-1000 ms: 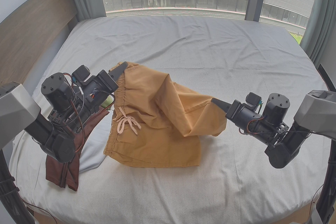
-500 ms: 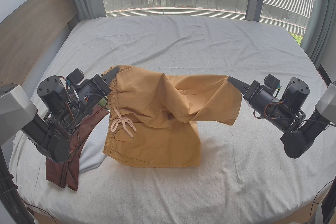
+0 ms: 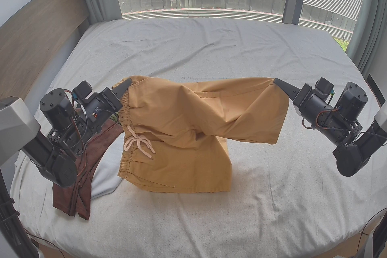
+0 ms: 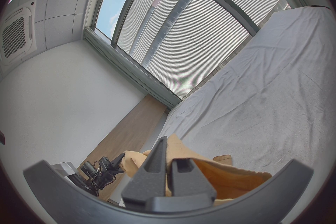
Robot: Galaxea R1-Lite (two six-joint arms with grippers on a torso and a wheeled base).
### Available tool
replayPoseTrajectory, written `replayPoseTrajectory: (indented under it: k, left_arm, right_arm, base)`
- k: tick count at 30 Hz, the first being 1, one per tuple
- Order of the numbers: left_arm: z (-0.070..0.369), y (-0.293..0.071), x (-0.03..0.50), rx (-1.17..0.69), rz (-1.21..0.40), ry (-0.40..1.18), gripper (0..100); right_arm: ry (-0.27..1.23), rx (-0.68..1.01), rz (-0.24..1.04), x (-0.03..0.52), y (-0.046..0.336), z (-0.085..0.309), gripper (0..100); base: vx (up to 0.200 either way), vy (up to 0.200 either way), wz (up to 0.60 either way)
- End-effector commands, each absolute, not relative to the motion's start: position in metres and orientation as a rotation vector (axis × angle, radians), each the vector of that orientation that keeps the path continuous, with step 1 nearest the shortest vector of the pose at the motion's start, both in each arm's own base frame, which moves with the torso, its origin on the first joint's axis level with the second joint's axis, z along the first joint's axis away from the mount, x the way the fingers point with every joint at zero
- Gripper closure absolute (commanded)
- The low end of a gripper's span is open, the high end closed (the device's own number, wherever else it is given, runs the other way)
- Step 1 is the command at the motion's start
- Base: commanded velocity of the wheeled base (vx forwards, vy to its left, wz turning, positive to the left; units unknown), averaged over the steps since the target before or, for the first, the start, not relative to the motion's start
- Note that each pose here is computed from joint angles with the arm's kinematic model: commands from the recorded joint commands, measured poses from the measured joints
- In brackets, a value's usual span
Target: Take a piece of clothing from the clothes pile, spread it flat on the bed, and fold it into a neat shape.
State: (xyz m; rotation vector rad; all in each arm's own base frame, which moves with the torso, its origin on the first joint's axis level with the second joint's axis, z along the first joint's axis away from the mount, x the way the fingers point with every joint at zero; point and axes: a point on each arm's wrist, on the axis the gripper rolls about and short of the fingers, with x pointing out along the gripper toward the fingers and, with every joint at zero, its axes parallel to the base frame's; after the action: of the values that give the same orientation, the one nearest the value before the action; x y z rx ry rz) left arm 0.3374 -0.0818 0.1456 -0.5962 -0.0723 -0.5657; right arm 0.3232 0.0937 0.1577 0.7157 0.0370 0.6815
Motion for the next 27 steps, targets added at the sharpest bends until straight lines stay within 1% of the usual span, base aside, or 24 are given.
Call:
replayPoseTrajectory:
  k: [1,5,16,22,27]
  left_arm:
    - [0.145,-0.077,0.338,-0.592,-0.563,-0.072,100]
    - [0.146,-0.072,0.333,-0.557,-0.571,-0.069,100]
    - [0.138,-0.067,0.328,-0.537,-0.612,-0.021,100]
    - [0.132,-0.058,0.323,-0.434,-0.656,-0.007,100]
    - [0.132,-0.057,0.323,-0.428,-0.659,-0.008,100]
  right_arm:
    - [0.024,0.715,0.68,0.322,0.091,0.161,100]
    - [0.018,0.713,0.672,0.323,0.086,0.162,100]
    - [-0.007,0.707,0.648,0.326,0.07,0.166,100]
    - [-0.007,0.701,0.654,0.326,0.063,0.168,100]
    - [-0.01,0.699,0.647,0.327,0.061,0.168,100]
  base:
    - [0.0,0.0,0.0]
    - [0.0,0.0,0.0]
    - [0.0,0.0,0.0]
    - [0.0,0.0,0.0]
    - [0.0,0.0,0.0]
